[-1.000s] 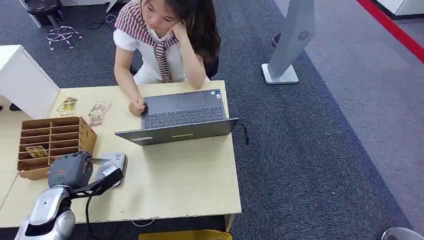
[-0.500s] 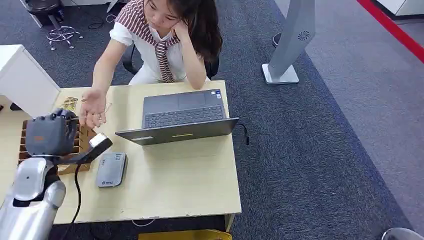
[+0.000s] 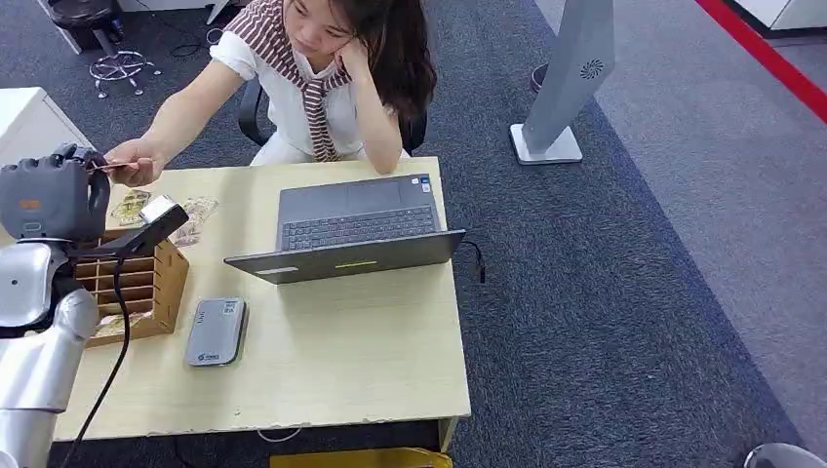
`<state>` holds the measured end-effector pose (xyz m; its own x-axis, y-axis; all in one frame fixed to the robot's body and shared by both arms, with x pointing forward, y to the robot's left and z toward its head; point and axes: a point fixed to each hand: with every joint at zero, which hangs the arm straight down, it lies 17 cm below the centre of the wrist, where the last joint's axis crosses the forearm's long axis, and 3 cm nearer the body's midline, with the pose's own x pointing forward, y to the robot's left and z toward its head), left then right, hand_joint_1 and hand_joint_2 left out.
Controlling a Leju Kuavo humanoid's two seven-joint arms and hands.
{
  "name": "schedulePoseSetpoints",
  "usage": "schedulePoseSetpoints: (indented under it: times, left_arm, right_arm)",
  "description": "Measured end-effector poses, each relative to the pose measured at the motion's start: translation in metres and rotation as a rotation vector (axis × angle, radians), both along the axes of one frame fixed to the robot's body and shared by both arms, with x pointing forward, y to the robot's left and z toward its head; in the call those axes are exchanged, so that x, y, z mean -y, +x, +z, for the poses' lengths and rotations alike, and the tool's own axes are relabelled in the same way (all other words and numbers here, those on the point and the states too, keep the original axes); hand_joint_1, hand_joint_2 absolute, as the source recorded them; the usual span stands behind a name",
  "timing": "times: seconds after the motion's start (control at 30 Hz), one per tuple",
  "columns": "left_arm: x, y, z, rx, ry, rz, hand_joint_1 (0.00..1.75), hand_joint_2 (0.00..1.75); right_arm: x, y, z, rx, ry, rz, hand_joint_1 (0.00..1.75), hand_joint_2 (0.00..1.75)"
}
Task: Pass the card to the sensor for recognition and then transmit it.
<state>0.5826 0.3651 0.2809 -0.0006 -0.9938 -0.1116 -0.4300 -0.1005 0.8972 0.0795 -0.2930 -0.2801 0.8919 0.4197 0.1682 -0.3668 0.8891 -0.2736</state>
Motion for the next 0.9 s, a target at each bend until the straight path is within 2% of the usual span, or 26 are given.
schedulePoseSetpoints:
  times: [0.3, 0.53, 0.9]
  left_arm:
    - [-0.01, 0.0, -0.005, 0.02, -0.011, 0.03, 0.0, 1.75]
    - [0.015, -0.038, -0.022, 0.078, -0.024, -0.047, 0.0, 1.75]
    - [0.02, -0.052, -0.016, 0.108, -0.032, -0.068, 0.0, 1.75]
  right_arm:
    - [0.0, 0.0, 0.0, -0.001, 0.0, -0.004, 0.0, 1.75]
    - [0.004, -0.003, 0.0, -0.017, -0.017, -0.027, 0.0, 1.75]
    - [0.004, -0.004, 0.0, -0.019, -0.019, -0.029, 0.0, 1.75]
